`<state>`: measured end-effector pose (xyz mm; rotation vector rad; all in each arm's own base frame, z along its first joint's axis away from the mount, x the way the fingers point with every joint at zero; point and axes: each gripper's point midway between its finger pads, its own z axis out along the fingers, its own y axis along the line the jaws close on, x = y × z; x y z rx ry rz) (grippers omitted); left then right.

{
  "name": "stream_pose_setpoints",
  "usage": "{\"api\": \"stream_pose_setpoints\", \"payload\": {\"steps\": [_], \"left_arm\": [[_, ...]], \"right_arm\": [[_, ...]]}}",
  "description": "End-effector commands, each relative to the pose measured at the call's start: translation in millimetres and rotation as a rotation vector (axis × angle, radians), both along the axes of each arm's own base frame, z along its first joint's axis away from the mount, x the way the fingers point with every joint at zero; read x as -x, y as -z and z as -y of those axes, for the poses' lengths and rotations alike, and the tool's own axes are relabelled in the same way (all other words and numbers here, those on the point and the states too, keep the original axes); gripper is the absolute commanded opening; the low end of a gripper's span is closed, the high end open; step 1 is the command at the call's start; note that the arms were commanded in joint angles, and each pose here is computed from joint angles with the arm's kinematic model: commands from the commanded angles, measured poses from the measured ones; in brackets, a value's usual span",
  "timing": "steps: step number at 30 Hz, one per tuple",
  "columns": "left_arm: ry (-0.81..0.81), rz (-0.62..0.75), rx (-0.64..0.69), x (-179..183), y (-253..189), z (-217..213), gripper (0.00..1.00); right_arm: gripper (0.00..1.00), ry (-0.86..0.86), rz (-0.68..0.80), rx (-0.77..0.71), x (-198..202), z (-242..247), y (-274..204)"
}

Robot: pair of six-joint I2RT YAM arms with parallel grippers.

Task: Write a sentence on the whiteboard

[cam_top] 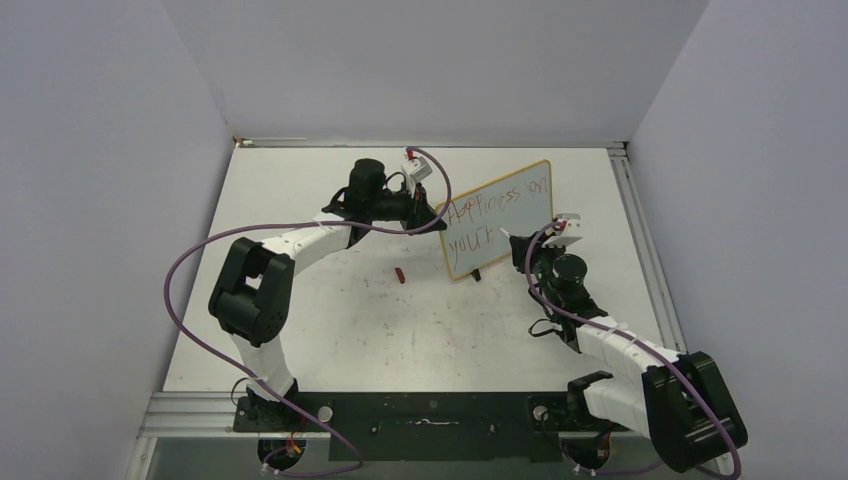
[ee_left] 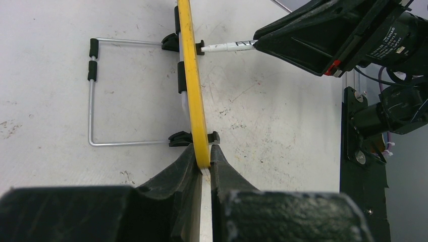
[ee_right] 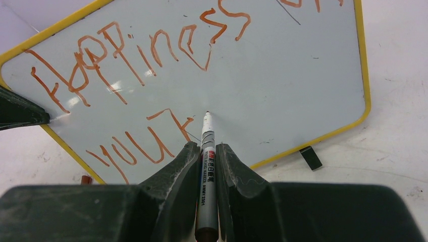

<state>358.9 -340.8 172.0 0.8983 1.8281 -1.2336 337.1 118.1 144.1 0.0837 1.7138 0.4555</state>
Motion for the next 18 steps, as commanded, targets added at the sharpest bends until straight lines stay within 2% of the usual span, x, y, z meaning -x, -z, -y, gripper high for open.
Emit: {"api": "stream_pose_setpoints", "payload": {"steps": [1,6,18], "left_arm": [[0.069,-0.011,0.005,17.0,-10.1,5.4,0.00],[0.072,-0.010,0.006,17.8,-10.7,5.9,0.00],[0.079,-0.012,0.004,19.9,-9.5,8.7,0.00]], "right_arm": [[0.05,0.019,0.081,-0.032,-10.3,1.2,-23.9],[0.05,0.052,0.075,-0.029,-11.0,7.2,-16.6],[0.05,0.108,0.119,-0.040,-7.5,19.3,-34.0]]}}
